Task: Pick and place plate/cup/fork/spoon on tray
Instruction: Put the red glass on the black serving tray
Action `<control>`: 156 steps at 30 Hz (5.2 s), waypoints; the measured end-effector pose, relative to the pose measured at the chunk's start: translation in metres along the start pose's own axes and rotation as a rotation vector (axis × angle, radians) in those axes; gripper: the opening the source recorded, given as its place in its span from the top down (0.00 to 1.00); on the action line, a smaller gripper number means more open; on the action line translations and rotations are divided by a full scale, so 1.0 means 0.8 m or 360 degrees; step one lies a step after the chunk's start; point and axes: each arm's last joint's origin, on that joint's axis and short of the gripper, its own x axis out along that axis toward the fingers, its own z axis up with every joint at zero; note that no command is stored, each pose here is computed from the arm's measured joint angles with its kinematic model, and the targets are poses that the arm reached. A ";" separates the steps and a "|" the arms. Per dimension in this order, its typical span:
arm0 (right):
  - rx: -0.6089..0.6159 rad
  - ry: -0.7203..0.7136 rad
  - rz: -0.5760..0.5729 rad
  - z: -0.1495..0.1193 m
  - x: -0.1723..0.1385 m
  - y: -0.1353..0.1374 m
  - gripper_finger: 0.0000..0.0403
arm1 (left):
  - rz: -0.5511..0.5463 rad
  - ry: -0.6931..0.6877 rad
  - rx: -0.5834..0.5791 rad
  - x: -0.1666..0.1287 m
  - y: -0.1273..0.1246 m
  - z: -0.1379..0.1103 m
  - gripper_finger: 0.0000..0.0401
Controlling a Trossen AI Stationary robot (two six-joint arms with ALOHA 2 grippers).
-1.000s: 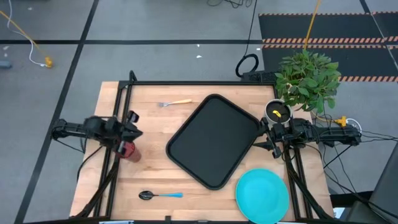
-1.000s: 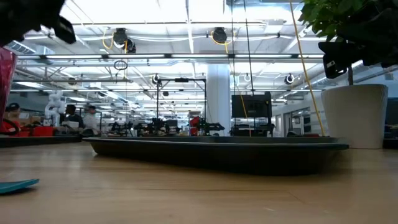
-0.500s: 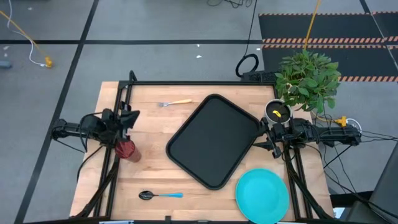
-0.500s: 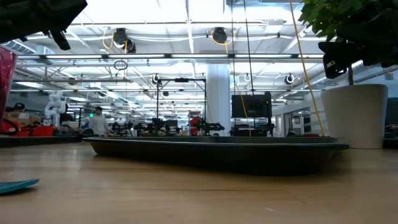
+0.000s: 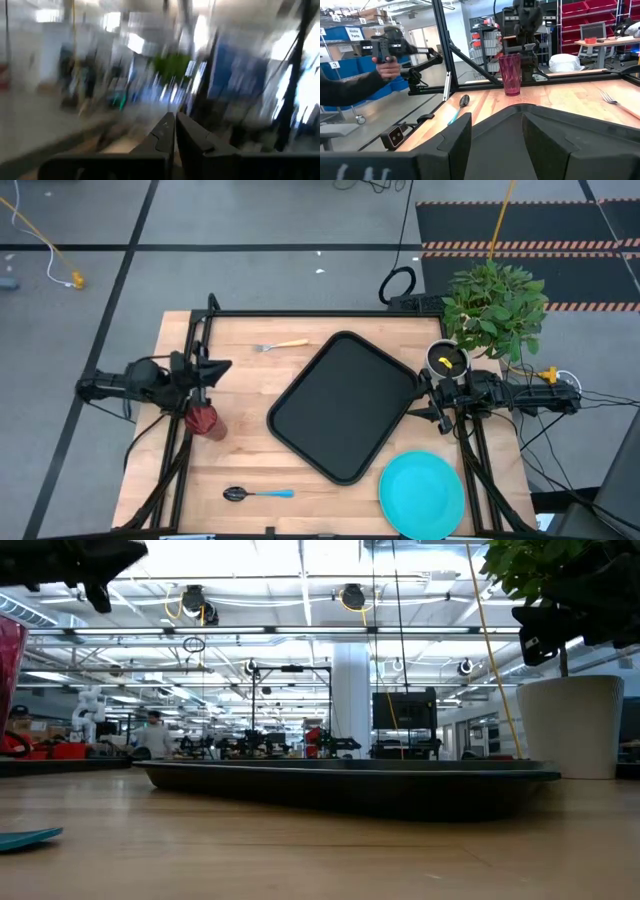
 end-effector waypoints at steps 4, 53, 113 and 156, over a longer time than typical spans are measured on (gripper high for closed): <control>-0.0001 -0.0006 0.0001 0.001 0.000 0.000 0.58 | 0.0070 0.0255 0.0139 0.017 -0.006 0.040 0.95; -0.0005 -0.0024 0.0002 0.002 0.000 0.000 0.58 | -0.0658 0.2829 0.0801 0.113 -0.125 0.054 0.95; -0.0005 -0.0026 0.0003 0.002 0.000 0.000 0.58 | -0.0452 0.2832 0.1082 0.103 -0.115 0.031 0.98; 0.0329 -0.0041 0.0014 0.003 0.000 0.001 0.58 | 0.0395 0.2548 0.0176 0.427 0.122 0.029 0.98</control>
